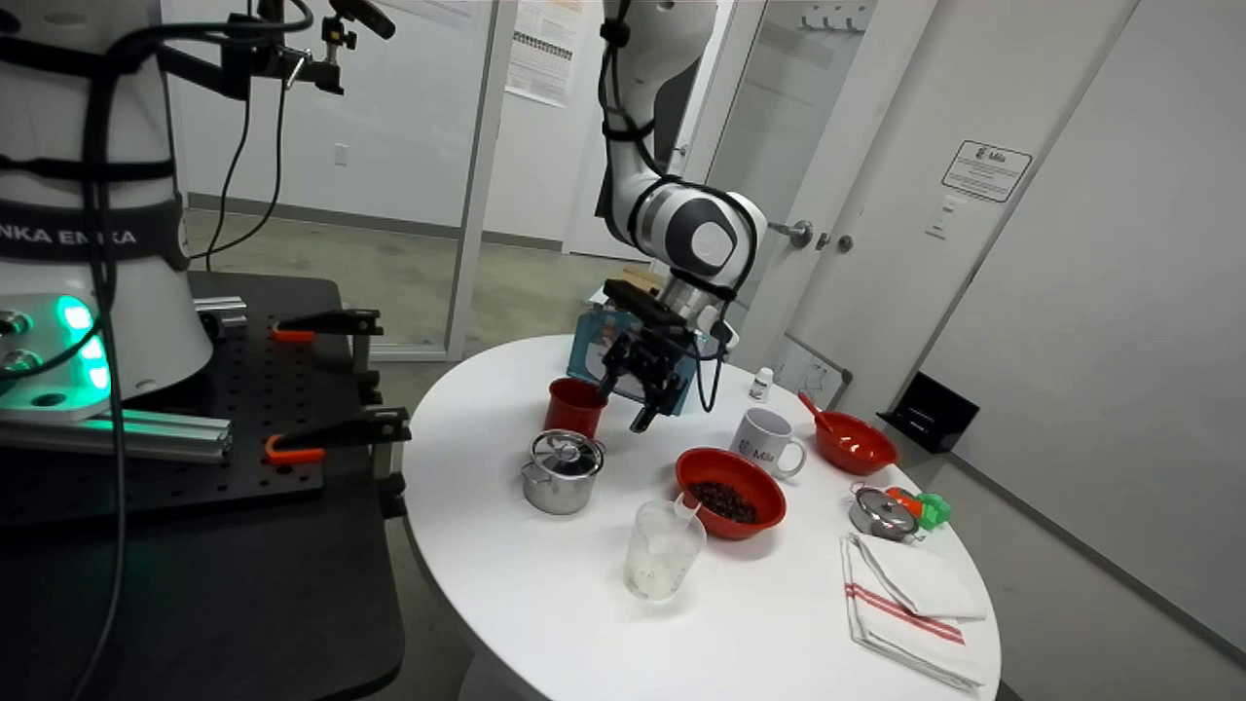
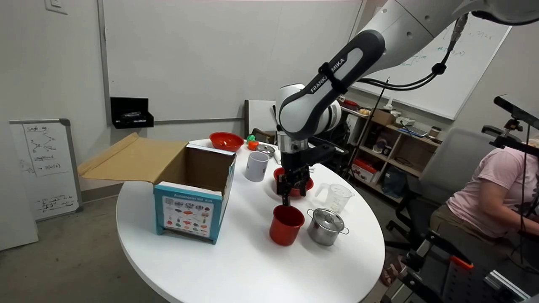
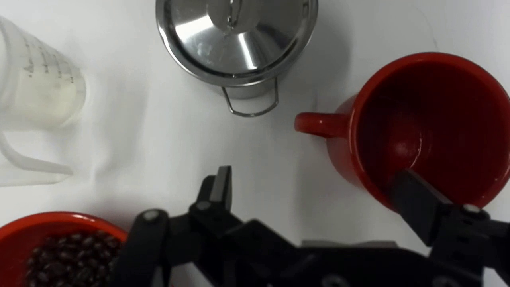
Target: Move the red mug to the right
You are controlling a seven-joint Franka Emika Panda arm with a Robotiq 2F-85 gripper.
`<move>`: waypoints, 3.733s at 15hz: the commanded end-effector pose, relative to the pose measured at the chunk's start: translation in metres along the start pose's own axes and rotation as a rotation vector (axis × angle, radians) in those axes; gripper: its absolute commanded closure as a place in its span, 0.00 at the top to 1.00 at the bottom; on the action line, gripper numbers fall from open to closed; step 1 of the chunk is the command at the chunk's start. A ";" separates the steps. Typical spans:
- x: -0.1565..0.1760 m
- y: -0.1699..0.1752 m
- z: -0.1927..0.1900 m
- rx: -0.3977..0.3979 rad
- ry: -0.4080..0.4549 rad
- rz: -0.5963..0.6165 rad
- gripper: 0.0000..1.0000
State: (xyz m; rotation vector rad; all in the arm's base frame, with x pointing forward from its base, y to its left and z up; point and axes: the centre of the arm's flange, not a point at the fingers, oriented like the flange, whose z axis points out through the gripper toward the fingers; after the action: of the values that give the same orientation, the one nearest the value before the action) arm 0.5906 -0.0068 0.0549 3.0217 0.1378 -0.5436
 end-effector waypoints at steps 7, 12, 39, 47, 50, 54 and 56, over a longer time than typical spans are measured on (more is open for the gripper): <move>0.030 0.010 0.003 0.033 -0.087 -0.149 0.68; 0.036 0.004 0.001 0.046 -0.071 -0.154 0.29; -0.066 0.136 -0.147 0.451 0.086 0.478 0.02; -0.086 0.181 -0.187 0.458 0.131 0.745 0.08; -0.090 0.174 -0.200 0.470 0.145 0.762 0.08; -0.072 0.179 -0.189 0.494 0.110 0.925 0.02; -0.072 0.190 -0.188 0.526 0.119 1.026 0.02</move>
State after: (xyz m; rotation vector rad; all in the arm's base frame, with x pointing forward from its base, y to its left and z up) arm 0.5945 -0.1741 0.2664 3.0580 -1.4227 -0.3414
